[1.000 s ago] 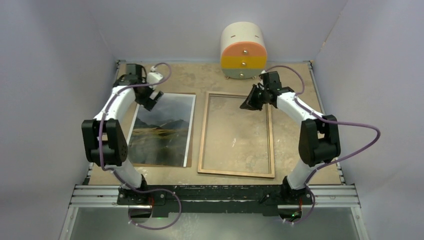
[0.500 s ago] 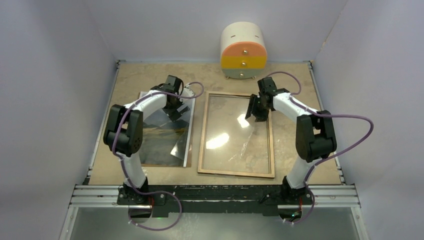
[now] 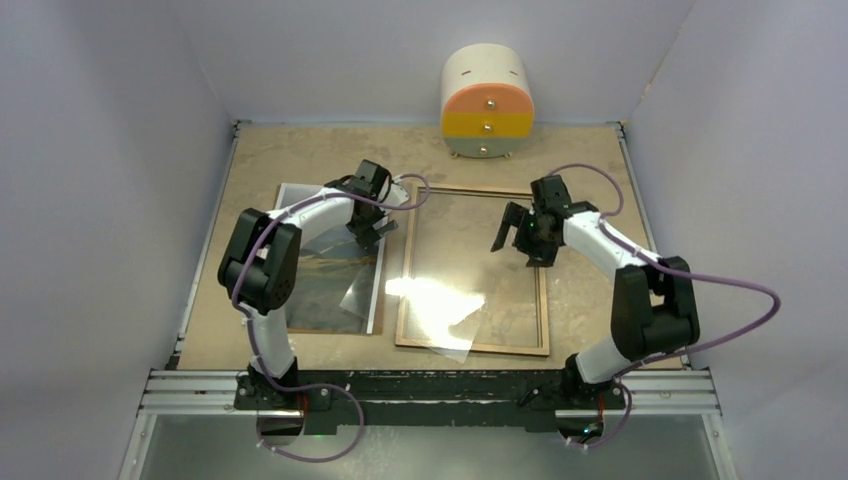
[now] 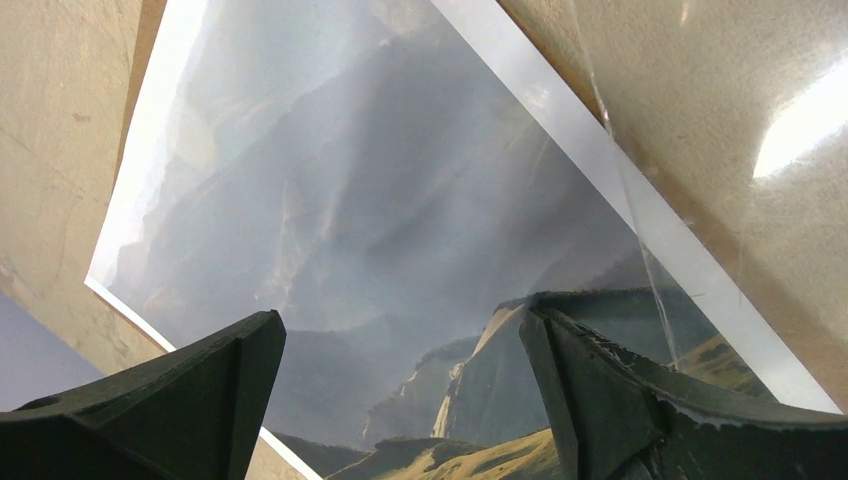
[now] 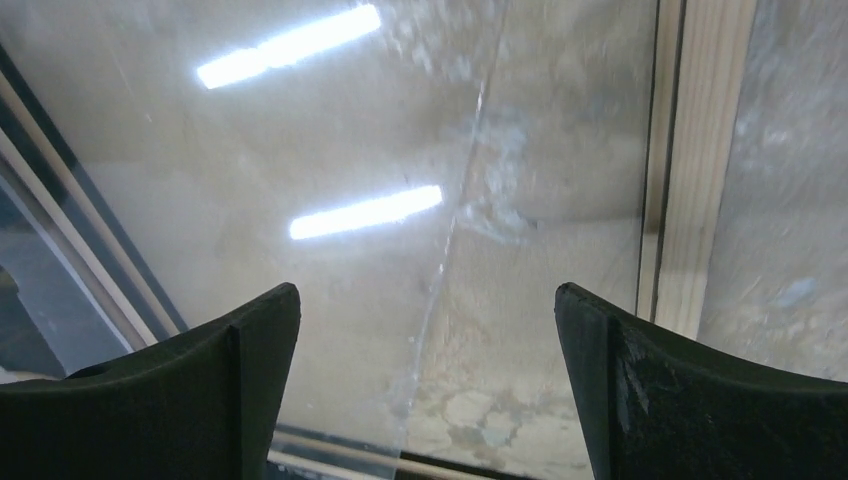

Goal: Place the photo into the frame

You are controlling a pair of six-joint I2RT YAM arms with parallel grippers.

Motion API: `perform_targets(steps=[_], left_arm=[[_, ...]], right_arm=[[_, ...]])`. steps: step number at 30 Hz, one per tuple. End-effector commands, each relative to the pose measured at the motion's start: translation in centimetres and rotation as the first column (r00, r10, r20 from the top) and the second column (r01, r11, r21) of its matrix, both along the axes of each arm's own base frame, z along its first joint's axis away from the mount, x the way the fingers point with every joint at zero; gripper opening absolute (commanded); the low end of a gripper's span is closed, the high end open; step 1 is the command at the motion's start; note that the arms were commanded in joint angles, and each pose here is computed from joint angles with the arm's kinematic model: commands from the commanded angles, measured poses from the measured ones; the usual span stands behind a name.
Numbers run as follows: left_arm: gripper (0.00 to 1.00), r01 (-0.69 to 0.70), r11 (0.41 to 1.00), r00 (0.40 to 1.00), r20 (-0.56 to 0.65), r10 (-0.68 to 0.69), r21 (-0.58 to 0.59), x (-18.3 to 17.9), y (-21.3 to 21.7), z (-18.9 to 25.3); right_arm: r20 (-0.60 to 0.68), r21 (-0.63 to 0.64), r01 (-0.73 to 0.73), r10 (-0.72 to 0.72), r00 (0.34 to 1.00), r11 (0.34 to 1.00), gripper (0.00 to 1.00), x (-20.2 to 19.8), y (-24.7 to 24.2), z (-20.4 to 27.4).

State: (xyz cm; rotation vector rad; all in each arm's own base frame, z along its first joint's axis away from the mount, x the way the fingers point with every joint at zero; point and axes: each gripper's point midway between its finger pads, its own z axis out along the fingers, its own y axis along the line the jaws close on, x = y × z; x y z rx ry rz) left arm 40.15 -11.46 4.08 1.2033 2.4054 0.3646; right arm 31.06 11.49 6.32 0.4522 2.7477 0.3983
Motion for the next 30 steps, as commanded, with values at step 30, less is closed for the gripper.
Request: perform_targets(steps=[30], left_arm=[[0.99,0.008,0.999,0.996,-0.089,-0.013,-0.052,-3.7,-2.0,-3.2]], right_arm=[[0.061,0.59,0.162,-0.243,0.968,0.791,0.94,-8.7,7.8,-3.0]])
